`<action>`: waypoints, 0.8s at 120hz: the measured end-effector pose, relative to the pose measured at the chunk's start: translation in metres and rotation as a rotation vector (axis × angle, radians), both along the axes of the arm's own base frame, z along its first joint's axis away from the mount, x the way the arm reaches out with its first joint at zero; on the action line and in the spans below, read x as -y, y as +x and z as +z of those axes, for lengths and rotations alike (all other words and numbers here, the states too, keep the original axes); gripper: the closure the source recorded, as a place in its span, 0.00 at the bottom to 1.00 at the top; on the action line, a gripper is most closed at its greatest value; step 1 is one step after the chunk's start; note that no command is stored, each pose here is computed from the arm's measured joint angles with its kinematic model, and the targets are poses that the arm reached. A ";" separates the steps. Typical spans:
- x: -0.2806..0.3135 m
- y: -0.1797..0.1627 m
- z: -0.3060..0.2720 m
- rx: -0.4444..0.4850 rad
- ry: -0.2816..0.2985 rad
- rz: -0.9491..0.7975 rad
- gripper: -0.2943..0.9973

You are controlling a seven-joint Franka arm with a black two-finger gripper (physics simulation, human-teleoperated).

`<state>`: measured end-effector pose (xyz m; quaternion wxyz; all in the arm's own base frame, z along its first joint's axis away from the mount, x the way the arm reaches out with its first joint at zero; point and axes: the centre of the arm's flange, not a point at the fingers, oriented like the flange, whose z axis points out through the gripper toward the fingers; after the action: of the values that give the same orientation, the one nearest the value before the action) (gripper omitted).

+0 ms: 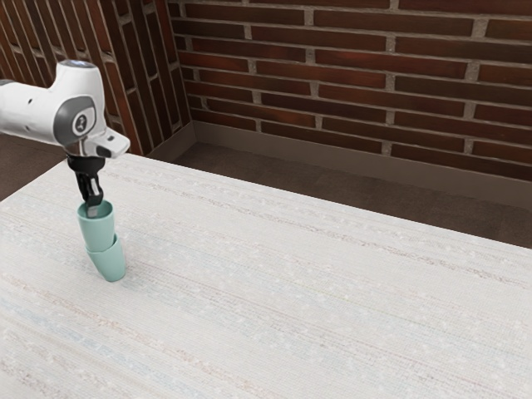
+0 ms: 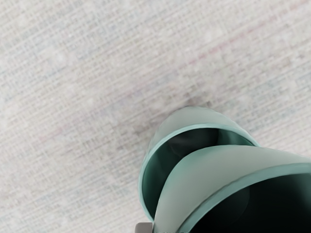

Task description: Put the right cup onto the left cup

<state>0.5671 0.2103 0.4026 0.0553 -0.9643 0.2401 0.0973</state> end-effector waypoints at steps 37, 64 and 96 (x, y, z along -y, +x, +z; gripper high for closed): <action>0.004 0.011 -0.001 0.008 0.008 -0.001 0.61; 0.022 0.013 0.037 0.065 0.010 -0.020 0.36; 0.086 0.029 0.097 0.129 -0.010 -0.140 0.27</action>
<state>0.5958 0.1241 0.4994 0.0724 -0.9497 0.3033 0.0295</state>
